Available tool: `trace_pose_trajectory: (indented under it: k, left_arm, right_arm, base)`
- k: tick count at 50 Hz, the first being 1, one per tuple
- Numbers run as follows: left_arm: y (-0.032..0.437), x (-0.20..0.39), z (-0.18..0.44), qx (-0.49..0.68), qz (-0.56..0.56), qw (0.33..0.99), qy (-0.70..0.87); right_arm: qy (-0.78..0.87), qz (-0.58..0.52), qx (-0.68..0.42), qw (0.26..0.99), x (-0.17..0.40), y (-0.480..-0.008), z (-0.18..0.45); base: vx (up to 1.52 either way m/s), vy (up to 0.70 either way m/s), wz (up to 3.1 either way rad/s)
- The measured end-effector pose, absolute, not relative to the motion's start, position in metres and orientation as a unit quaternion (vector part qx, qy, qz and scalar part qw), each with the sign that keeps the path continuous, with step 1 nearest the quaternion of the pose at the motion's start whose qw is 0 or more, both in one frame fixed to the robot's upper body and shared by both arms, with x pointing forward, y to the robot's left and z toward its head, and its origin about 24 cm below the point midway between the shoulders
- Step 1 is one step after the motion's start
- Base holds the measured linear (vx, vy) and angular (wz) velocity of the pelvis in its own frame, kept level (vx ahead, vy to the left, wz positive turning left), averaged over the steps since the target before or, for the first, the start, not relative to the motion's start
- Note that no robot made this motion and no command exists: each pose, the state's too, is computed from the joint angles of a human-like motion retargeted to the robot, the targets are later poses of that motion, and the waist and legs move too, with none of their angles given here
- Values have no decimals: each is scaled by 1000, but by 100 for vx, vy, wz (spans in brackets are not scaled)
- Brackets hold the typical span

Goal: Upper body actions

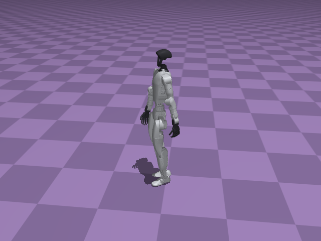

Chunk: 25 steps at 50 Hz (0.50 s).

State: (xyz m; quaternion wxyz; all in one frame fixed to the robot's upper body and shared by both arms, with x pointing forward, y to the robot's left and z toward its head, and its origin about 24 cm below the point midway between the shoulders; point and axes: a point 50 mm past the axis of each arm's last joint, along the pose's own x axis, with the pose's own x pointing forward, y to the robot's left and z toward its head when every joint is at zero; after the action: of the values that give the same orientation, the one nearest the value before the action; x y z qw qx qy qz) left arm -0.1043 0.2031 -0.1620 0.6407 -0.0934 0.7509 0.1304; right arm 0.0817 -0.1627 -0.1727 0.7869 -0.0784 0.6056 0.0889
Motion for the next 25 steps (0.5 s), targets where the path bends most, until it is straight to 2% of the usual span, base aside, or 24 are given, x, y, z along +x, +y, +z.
trace_pose_trajectory:
  k: [7,18,22,25]
  left_arm:
    - [209,-28,-174,-72,107,712,691]
    - [195,24,-176,-61,48,743,664]
    - [199,78,-170,-37,44,788,613]
    - [196,140,-156,-42,41,838,543]
  right_arm:
    - [601,35,-24,798,67,-177,-174]
    - [644,9,-34,764,23,-193,-177]
    - [658,18,-33,752,5,-188,-178]
    - [679,13,-36,733,-17,-189,-177]
  base:
    - [1,9,-3]
    - [5,14,-33]
    - [-10,1,-36]
    - [-10,3,11]
